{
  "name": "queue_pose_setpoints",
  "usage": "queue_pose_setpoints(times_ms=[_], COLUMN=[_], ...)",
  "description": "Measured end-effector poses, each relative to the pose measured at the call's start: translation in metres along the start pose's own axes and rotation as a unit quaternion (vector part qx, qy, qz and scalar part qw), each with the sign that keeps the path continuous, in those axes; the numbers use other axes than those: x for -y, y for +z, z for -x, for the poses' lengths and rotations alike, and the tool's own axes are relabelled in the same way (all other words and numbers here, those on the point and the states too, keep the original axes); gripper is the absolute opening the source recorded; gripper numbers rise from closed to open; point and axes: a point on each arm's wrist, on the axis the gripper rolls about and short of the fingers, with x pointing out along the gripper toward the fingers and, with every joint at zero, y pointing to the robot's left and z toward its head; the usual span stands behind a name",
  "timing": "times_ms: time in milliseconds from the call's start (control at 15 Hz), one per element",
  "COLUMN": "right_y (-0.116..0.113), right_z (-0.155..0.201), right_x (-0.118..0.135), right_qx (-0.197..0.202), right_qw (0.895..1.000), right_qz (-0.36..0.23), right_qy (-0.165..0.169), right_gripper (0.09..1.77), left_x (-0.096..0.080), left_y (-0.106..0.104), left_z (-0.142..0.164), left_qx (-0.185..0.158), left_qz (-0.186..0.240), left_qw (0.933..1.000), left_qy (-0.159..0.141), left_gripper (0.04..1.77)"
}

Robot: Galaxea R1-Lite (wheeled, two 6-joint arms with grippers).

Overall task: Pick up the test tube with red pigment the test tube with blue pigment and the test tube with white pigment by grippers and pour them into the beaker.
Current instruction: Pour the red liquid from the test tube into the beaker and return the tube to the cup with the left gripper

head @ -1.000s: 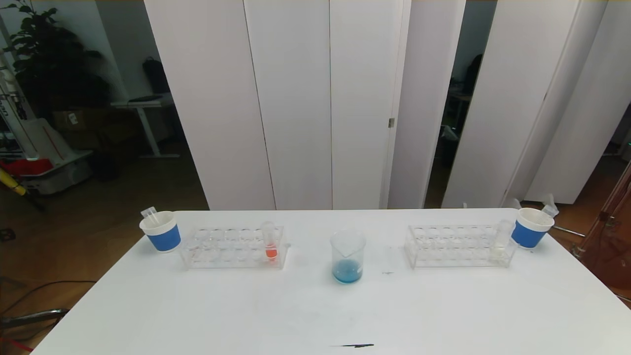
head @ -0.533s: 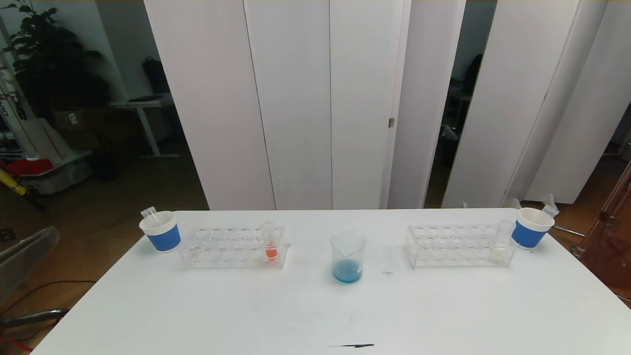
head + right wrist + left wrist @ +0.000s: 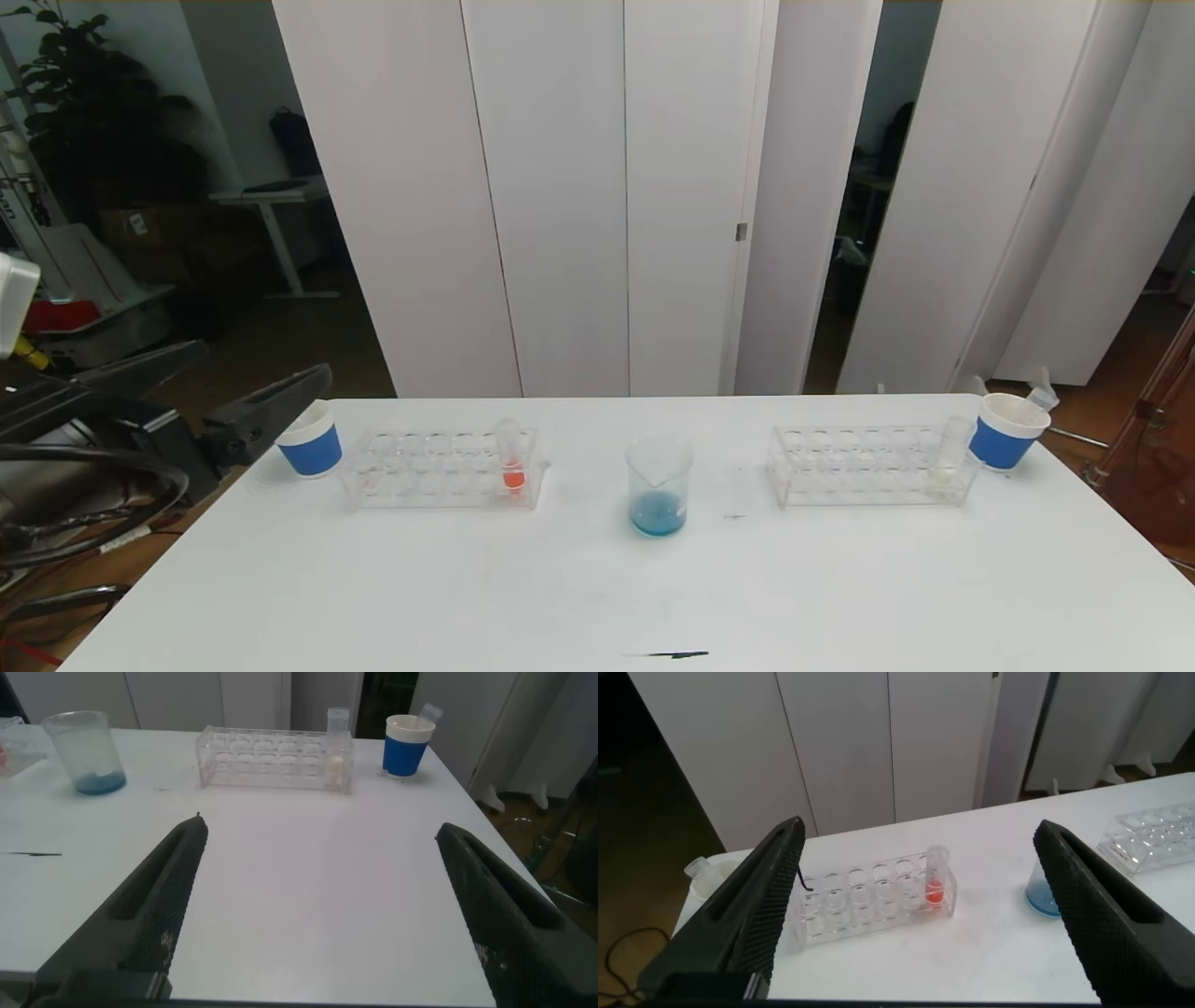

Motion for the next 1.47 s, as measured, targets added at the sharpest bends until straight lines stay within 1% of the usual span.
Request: queue_pose_setpoints(times_ms=[133,333,467,533,600,800,867,1000,1067,1133,1200,1267,1400,1467], right_y=[0.000,0.000,0.000,0.000,0.000,0.000,0.000,0.000,0.000,0.000,0.000,0.000,0.000,0.000], right_z=[0.000,0.000,0.000,0.000,0.000,0.000,0.000,0.000,0.000,0.000,0.000,0.000,0.000,0.000], right_x=[0.000,0.000,0.000,0.000,0.000,0.000,0.000,0.000,0.000,0.000,0.000,0.000,0.000,0.000], right_qx=[0.000,0.000,0.000,0.000,0.000,0.000,0.000,0.000,0.000,0.000,0.000,0.000,0.000,0.000], right_qw=[1.000,1.000,1.000,1.000,1.000,1.000,1.000,1.000,1.000,1.000,1.000,1.000,1.000,1.000], right_qz=[0.000,0.000,0.000,0.000,0.000,0.000,0.000,0.000,0.000,0.000,0.000,0.000,0.000,0.000], right_qy=[0.000,0.000,0.000,0.000,0.000,0.000,0.000,0.000,0.000,0.000,0.000,0.000,0.000,0.000], right_gripper=[1.75,1.75,1.75,1.75,1.75,1.75,1.75,1.75,1.75,1.75,1.75,1.75,1.75,1.75], left_x=[0.002,0.009,0.012,0.013,0.014,0.022,0.025,0.033,0.037,0.041,0.045,0.047,0.048,0.050], left_y=[-0.015,-0.038,-0.052,-0.061,-0.069,-0.090,-0.098,-0.117,-0.127,-0.139,-0.145,-0.150,-0.156,-0.157], left_z=[-0.019,-0.041,-0.049,-0.052,-0.055,-0.066,-0.070,-0.081,-0.084,-0.084,-0.082,-0.081,-0.080,-0.082], left_qx=[-0.017,-0.041,-0.046,-0.054,-0.054,-0.038,-0.033,-0.033,-0.044,-0.065,-0.079,-0.090,-0.104,-0.104], left_qz=[0.008,0.037,0.040,0.041,0.041,0.039,0.037,0.034,0.031,0.028,0.029,0.029,0.024,0.022], left_qw=[0.9998,0.9985,0.9981,0.9977,0.9977,0.9985,0.9988,0.9986,0.9978,0.9969,0.9964,0.9955,0.9942,0.9943], left_qy=[-0.005,0.002,0.004,0.002,0.001,-0.008,-0.004,0.026,0.038,0.034,0.012,-0.004,-0.010,-0.011], left_gripper=[1.75,1.75,1.75,1.75,1.75,1.75,1.75,1.75,1.75,1.75,1.75,1.75,1.75,1.75])
